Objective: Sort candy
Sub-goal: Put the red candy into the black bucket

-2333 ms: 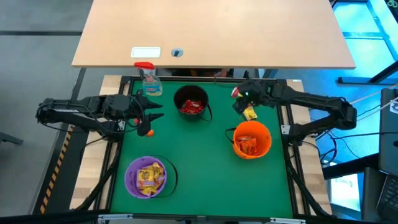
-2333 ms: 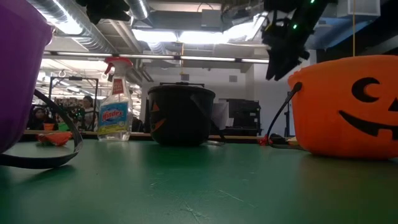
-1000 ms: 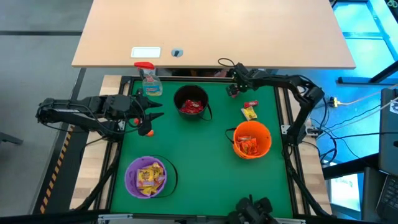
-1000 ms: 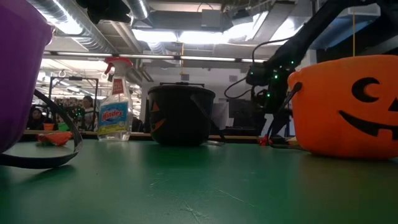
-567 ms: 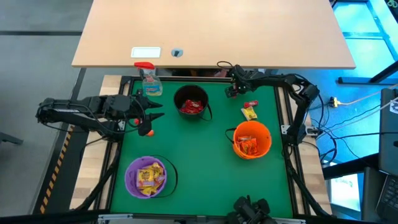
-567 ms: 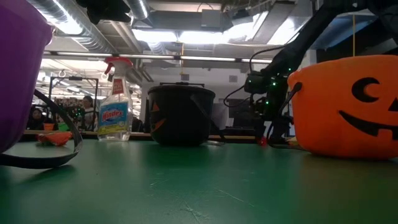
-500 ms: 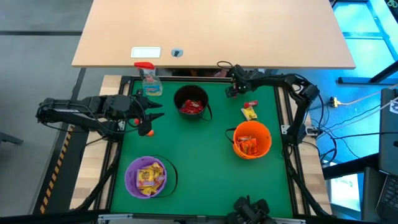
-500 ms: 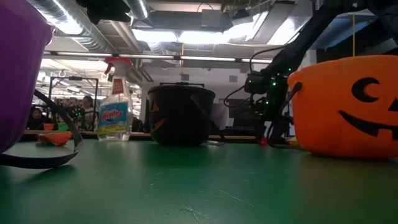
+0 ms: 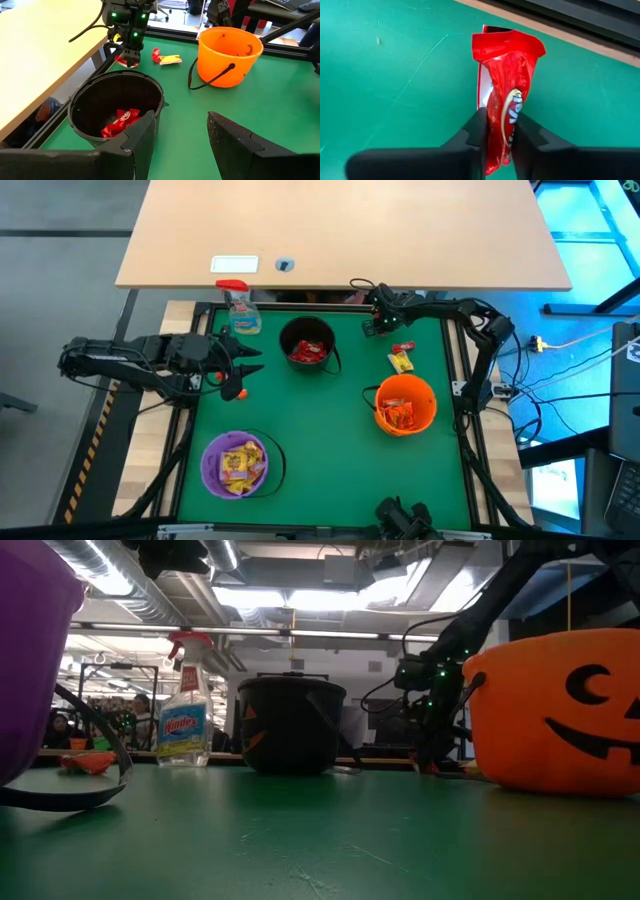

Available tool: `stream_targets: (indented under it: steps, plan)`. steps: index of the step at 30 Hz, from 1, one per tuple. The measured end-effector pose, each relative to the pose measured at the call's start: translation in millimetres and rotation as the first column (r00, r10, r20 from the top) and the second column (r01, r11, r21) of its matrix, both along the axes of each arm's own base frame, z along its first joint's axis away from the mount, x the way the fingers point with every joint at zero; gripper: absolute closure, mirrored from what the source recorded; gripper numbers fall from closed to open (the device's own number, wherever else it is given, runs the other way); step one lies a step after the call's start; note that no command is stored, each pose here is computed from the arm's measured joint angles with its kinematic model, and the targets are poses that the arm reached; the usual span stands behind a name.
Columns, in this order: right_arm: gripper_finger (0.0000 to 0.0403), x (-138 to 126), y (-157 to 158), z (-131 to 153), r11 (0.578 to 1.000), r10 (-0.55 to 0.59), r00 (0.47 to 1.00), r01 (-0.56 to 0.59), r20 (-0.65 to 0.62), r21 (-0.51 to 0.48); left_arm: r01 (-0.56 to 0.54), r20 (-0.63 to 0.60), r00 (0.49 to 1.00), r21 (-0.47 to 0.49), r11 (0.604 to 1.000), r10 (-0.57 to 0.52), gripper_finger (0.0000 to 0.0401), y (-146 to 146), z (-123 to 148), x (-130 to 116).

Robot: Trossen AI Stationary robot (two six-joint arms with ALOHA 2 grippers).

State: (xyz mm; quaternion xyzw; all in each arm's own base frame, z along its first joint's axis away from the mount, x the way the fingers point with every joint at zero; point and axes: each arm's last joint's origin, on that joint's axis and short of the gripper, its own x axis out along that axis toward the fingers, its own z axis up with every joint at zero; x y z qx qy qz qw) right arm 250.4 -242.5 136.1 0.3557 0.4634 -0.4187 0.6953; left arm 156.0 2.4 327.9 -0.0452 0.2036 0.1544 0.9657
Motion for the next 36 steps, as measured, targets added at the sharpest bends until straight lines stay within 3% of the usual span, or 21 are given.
stream_targets:
  steps: [4, 9, 14, 24, 28, 36]
  plan:
    - [0.0367, 0, 1, 2, 0.999, 0.002, 1.0, -0.003, 0.03, 0.032, -0.002, 0.001, 1.0, -0.004, 1.0, 0.002, 0.0234, 0, 0, 0]
    - [0.0358, -2, 8, 13, 0.996, 0.009, 0.996, -0.017, 0.092, 0.086, 0.008, 0.002, 1.0, -0.011, 1.0, -0.008, 0.0234, 0, 0, 0]
    - [0.0357, -1, 14, 41, 0.996, 0.046, 0.977, -0.061, 0.208, 0.066, 0.015, 0.003, 1.0, -0.016, 1.0, -0.015, 0.0234, -1, 0, 0]
    - [0.0361, 16, 48, 83, 0.984, 0.181, 0.928, -0.173, 0.325, -0.052, 0.006, 0.011, 1.0, -0.028, 1.0, -0.006, 0.0234, 0, 0, 0]
    - [0.036, 30, 60, 97, 0.964, 0.265, 0.871, -0.232, 0.413, -0.129, 0.005, 0.012, 1.0, -0.031, 0.999, -0.005, 0.0234, 0, 0, 0]
    - [0.0359, 69, 92, 121, 0.896, 0.443, 0.655, -0.327, 0.612, -0.299, 0.004, 0.017, 1.0, -0.031, 1.0, -0.004, 0.0234, 0, 1, 1]
